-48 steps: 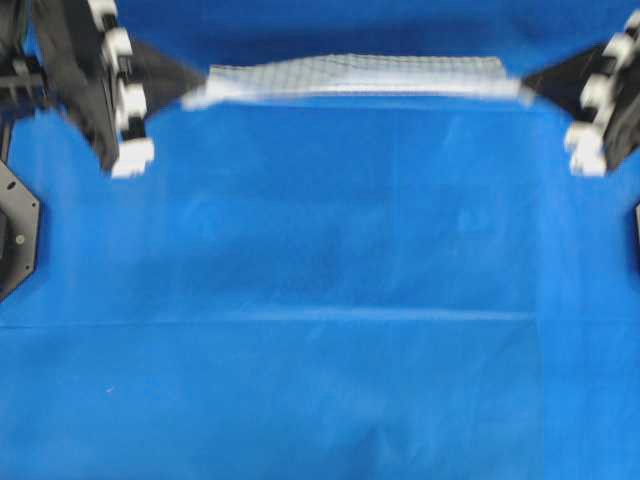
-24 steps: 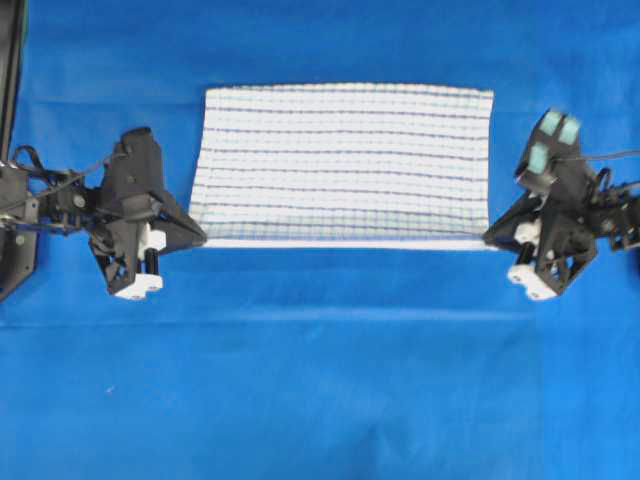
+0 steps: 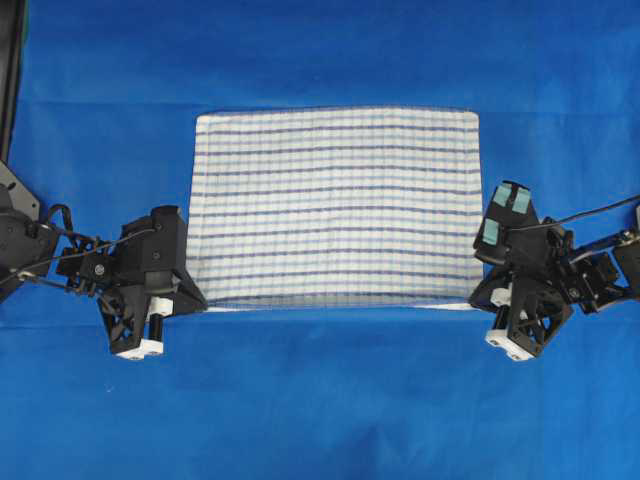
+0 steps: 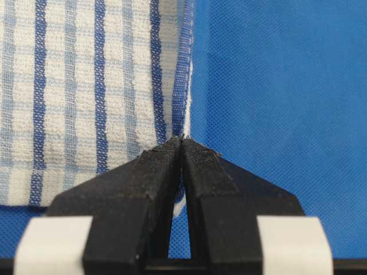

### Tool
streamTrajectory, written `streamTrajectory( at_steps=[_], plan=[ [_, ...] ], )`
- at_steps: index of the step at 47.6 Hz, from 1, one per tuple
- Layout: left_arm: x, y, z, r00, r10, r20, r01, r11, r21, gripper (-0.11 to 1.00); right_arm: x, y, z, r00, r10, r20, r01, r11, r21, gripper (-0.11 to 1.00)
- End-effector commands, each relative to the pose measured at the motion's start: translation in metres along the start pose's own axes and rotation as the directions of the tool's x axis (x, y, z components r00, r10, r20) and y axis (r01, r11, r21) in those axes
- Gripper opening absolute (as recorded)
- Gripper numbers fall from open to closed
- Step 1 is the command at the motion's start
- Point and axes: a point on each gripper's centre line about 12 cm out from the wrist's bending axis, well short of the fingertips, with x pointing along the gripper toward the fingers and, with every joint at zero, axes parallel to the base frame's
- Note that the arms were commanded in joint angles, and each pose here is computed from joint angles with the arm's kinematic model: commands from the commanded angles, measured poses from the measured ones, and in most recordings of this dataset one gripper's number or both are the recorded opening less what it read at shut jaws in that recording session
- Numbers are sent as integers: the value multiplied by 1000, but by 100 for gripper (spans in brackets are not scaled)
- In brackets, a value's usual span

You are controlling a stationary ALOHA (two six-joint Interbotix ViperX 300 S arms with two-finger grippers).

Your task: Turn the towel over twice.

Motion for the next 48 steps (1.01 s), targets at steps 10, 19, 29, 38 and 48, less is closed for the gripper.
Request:
streamTrajectory(
  at_steps=[10,19,29,38,48],
  plan=[
    [-1,-2,6,1000,-8,22,8,1000,9,1,-2,9,8,999,24,23,-24,1000,-12,3],
    [-2,2,7,1000,1,28,-1,1000,1,2,-3,9,9,999,24,26,-23,999,-23,3],
    [-5,1,14,999,1,41,-1,1000,-3,43,-7,17,18,997,42,57,-39,997,-59,43],
    [-23,-4,31,997,-11,73,9,1000,24,84,-31,23,36,990,39,133,-19,989,-149,66],
    [-59,-5,62,974,-32,224,7,994,111,77,-75,19,56,958,46,282,32,963,-266,64]
  ],
)
